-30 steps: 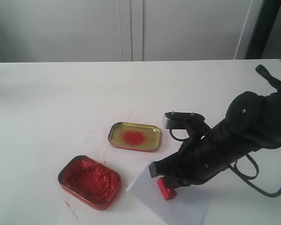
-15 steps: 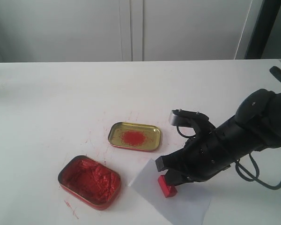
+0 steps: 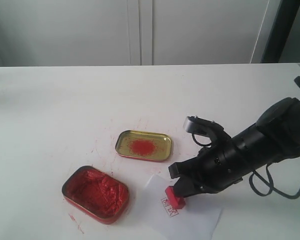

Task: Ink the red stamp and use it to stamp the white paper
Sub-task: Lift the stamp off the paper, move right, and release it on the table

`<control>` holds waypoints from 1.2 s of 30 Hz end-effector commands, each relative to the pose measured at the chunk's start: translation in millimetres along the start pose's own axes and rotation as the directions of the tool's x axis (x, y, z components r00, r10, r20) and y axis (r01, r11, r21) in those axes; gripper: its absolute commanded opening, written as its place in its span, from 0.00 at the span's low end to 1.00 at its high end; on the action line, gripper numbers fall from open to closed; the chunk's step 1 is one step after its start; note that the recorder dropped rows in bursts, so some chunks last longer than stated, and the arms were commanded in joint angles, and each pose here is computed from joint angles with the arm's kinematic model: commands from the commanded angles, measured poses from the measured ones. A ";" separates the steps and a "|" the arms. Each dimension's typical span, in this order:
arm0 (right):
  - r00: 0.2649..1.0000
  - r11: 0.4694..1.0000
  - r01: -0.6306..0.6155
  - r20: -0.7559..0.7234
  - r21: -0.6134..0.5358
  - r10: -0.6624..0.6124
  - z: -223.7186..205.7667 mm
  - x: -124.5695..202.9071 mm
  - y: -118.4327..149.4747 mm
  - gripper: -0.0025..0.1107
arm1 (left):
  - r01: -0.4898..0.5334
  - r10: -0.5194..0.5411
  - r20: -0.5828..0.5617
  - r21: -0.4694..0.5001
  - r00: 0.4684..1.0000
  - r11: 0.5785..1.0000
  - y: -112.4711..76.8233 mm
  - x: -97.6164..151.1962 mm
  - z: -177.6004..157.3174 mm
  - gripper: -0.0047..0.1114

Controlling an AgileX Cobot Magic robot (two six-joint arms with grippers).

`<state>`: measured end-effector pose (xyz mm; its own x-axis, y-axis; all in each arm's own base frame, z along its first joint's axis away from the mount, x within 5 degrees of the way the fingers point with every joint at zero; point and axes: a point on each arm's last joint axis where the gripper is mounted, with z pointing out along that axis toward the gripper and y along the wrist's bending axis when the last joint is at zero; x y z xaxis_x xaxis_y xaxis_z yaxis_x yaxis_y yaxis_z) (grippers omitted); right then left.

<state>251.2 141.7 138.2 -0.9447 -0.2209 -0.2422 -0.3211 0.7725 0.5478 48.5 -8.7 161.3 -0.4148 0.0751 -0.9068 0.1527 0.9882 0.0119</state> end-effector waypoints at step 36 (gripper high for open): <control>0.968 0.971 -0.159 0.164 -0.180 0.189 -26.7 -16.0 -61.2 0.02 | 0.015 -0.015 0.002 0.005 1.000 1.000 -0.5 0.9 0.3 0.04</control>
<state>284.7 82.3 132.8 -0.9647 0.0486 -0.2588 -0.1532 0.6958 0.7017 48.5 -8.7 161.3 -0.4148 0.0751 -0.9068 0.1527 0.9882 0.0119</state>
